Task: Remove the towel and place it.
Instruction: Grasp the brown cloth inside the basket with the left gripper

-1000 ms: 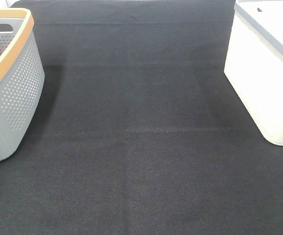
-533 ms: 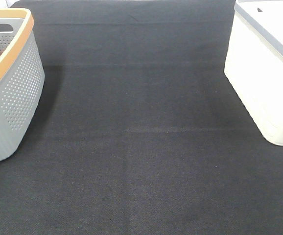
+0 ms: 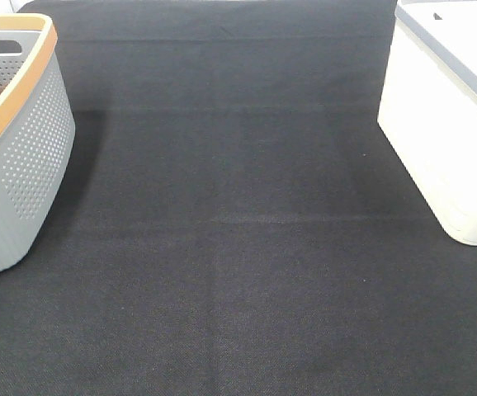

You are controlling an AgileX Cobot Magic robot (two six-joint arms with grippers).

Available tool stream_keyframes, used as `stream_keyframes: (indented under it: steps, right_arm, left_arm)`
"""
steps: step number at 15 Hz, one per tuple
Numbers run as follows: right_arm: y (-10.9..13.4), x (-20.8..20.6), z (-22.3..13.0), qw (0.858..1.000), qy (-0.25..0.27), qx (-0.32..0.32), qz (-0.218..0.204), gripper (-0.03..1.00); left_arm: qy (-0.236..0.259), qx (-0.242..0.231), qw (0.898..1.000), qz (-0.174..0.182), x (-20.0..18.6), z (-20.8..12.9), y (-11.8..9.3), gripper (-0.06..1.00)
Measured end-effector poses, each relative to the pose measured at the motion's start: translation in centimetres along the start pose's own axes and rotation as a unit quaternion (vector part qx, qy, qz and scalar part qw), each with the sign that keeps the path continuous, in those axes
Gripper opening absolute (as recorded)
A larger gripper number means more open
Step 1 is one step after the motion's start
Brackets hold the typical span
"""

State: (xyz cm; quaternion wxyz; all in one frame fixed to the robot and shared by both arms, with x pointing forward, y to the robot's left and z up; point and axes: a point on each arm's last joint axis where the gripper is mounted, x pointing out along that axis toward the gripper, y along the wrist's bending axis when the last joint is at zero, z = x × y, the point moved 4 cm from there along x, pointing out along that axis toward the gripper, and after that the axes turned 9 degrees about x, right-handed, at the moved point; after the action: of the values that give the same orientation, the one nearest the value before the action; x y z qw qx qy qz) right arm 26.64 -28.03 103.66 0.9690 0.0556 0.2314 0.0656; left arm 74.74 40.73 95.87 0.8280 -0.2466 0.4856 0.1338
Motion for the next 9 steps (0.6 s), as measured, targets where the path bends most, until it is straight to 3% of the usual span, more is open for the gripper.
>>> stream_keyframes:
  steps: [5, 9]
  right_arm:
    - [0.0, 0.0, 0.0, 1.000, 0.000, 0.000, 0.000, 0.76]
    - [0.0, 0.0, 0.0, 1.000, 0.000, 0.000, 0.000, 0.76]
  left_arm:
    - [0.033, 0.053, 0.998, 0.002, -0.8, -0.8, 0.0, 0.00]
    - [-0.010, 0.112, 0.994, -0.012, -5.8, 0.4, -1.2, 0.00]
